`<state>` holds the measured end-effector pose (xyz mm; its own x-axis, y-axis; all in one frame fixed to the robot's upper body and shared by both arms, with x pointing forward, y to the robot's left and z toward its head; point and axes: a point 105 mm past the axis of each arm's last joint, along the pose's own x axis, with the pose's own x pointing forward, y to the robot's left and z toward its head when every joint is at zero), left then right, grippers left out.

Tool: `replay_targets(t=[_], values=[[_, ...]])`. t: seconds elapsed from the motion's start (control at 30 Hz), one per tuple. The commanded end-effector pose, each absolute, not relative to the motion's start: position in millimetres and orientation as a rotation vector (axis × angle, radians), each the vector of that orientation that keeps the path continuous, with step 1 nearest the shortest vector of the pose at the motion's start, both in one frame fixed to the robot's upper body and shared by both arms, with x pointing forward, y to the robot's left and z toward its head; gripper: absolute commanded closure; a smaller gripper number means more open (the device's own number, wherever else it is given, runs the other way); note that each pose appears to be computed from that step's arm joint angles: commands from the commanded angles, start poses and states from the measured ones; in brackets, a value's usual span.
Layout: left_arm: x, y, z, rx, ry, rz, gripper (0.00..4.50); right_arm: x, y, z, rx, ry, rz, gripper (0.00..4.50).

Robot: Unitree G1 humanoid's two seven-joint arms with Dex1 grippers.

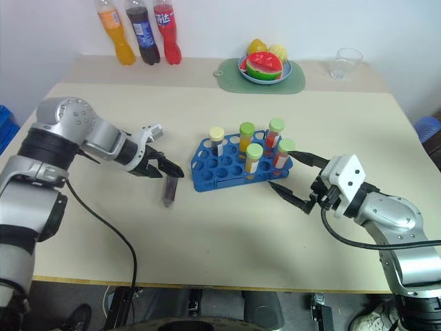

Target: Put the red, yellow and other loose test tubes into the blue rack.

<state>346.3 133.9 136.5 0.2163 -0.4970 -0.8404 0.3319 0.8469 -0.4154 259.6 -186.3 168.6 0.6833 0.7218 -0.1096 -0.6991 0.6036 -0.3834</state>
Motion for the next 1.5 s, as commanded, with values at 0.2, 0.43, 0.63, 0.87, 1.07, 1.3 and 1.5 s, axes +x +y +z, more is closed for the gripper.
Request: replay_targets(t=[0.2,0.43,0.63,0.87,1.07,1.3,1.5], values=[[348,123,142,-0.15,1.227,-0.558,0.0,255,-190,176,-0.436,-0.103,0.799,0.36],[346,126,129,-0.113,1.269,-0.485,0.0,252,-194,174,-0.43,-0.097,0.786,0.36],[348,131,127,-0.08,1.264,-0.423,1.25,250,-193,172,-0.427,-0.094,0.787,0.3],[344,130,124,-0.081,1.258,-0.421,3.72,251,-193,170,-0.424,-0.093,0.788,0.3],[334,129,145,-0.142,1.168,-0.569,3.72,253,-192,168,-0.423,-0.094,0.788,0.3],[338,125,209,-0.154,0.476,-0.87,3.72,255,-194,168,-0.407,-0.098,0.771,0.3],[320,111,235,-0.191,0.157,-1.281,3.72,254,-196,159,-0.38,-0.109,0.721,0.3]])
